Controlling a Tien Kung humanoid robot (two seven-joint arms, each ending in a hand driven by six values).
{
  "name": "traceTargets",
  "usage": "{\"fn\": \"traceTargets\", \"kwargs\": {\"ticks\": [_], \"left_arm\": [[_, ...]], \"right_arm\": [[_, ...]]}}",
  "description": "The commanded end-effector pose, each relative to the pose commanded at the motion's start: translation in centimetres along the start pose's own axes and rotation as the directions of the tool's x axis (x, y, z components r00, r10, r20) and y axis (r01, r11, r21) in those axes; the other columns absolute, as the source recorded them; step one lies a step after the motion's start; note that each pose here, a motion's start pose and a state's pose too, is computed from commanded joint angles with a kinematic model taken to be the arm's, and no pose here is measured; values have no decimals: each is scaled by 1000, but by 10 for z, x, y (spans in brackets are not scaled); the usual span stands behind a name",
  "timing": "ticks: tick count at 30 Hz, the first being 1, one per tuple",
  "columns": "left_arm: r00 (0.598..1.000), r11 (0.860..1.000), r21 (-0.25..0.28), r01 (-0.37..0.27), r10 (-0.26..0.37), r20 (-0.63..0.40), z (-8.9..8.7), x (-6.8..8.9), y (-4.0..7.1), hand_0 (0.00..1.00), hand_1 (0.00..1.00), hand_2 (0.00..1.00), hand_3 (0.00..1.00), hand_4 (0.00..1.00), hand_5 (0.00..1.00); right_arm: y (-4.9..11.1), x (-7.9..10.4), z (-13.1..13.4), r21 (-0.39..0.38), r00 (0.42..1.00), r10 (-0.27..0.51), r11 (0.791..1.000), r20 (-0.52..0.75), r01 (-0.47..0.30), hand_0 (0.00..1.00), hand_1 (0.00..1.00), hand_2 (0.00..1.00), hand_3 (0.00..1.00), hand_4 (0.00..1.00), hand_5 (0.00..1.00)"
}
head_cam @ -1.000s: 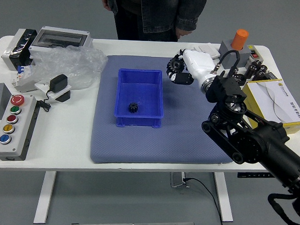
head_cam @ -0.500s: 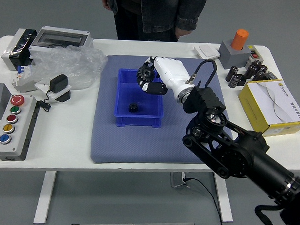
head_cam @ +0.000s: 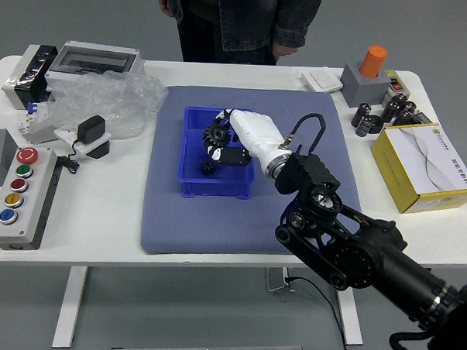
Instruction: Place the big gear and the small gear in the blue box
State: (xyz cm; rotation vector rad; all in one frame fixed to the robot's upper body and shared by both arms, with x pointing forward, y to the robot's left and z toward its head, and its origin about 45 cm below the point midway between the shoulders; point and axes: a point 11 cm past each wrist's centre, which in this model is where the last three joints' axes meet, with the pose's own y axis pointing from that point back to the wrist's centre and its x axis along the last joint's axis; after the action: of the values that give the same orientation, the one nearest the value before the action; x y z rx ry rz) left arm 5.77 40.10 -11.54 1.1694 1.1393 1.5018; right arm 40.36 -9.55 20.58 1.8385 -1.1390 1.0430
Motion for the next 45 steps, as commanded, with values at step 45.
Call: {"fn": "traceTargets", "kwargs": {"ticks": [45], "left_arm": [[1000,1000,2,-11,11,-9,-2,6,0,730,680,701,708,444,19]], "right_arm": [[2,63,44,-78,996,81,994,-21,-82,624,541,680,799,799,410]]}}
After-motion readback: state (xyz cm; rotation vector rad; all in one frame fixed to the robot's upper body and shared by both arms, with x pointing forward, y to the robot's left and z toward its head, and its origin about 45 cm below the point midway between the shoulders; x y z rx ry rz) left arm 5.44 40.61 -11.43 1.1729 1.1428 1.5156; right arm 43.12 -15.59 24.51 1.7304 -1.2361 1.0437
